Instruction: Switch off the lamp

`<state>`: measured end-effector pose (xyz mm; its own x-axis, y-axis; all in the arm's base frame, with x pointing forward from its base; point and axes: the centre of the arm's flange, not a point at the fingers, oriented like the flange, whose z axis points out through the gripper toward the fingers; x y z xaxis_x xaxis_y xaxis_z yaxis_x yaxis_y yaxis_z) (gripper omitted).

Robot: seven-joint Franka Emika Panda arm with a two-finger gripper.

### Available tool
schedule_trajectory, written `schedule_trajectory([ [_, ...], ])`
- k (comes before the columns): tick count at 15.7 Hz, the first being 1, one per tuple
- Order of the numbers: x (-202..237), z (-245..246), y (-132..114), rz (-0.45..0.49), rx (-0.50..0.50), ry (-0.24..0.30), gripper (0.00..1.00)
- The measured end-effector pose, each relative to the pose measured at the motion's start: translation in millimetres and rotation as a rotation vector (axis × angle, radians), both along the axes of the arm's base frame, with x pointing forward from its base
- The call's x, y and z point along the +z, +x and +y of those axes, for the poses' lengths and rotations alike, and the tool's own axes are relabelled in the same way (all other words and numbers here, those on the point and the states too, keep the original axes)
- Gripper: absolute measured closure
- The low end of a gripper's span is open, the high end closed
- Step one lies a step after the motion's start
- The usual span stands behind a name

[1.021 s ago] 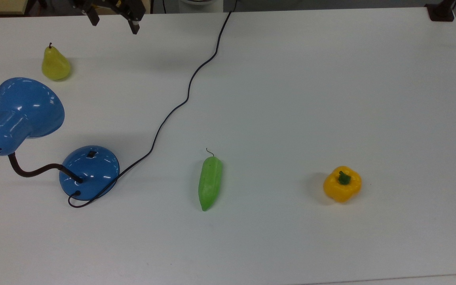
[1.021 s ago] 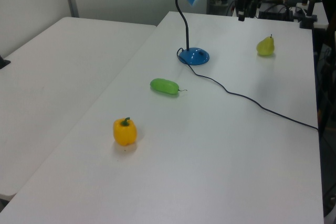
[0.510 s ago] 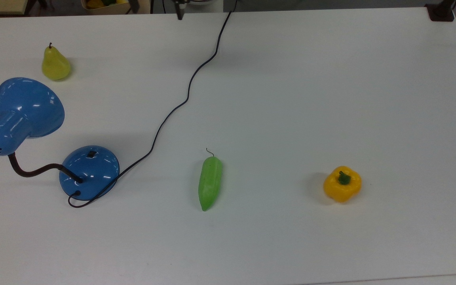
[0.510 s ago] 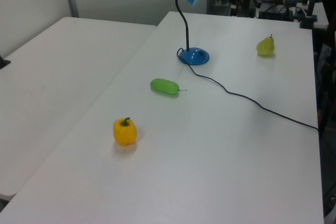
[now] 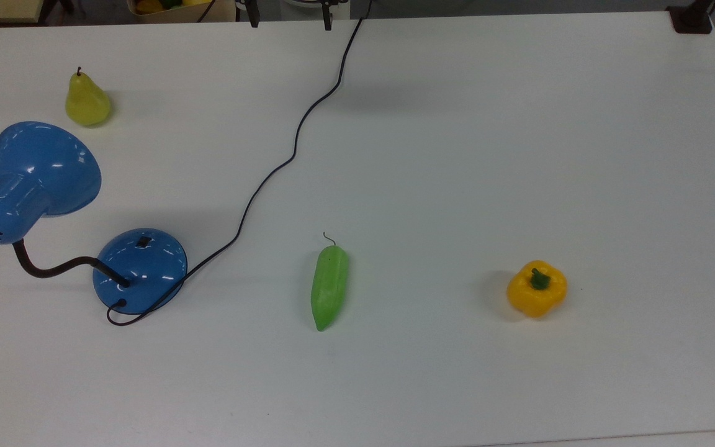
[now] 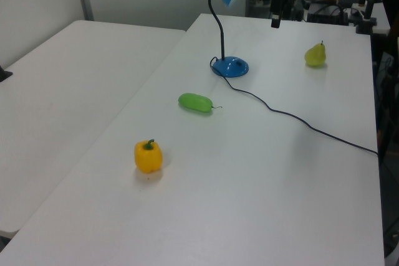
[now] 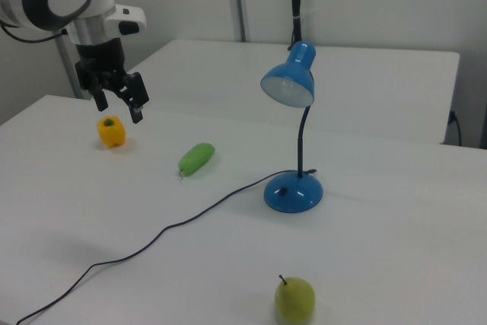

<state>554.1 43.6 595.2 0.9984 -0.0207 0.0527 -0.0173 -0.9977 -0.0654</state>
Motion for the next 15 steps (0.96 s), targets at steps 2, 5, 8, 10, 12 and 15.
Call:
schedule_trajectory([
  [2, 0, -1, 3, -0.019, 0.036, -0.014, 0.00],
  [5, -3, -7, 7, -0.043, 0.121, -0.047, 0.00],
  [8, -6, -16, 9, -0.042, 0.196, -0.055, 0.00],
  [10, -6, -19, 9, -0.043, 0.208, -0.056, 0.00],
  [12, -6, -18, 9, -0.043, 0.212, -0.056, 0.00],
  [15, -6, -17, 9, -0.043, 0.213, -0.056, 0.00],
])
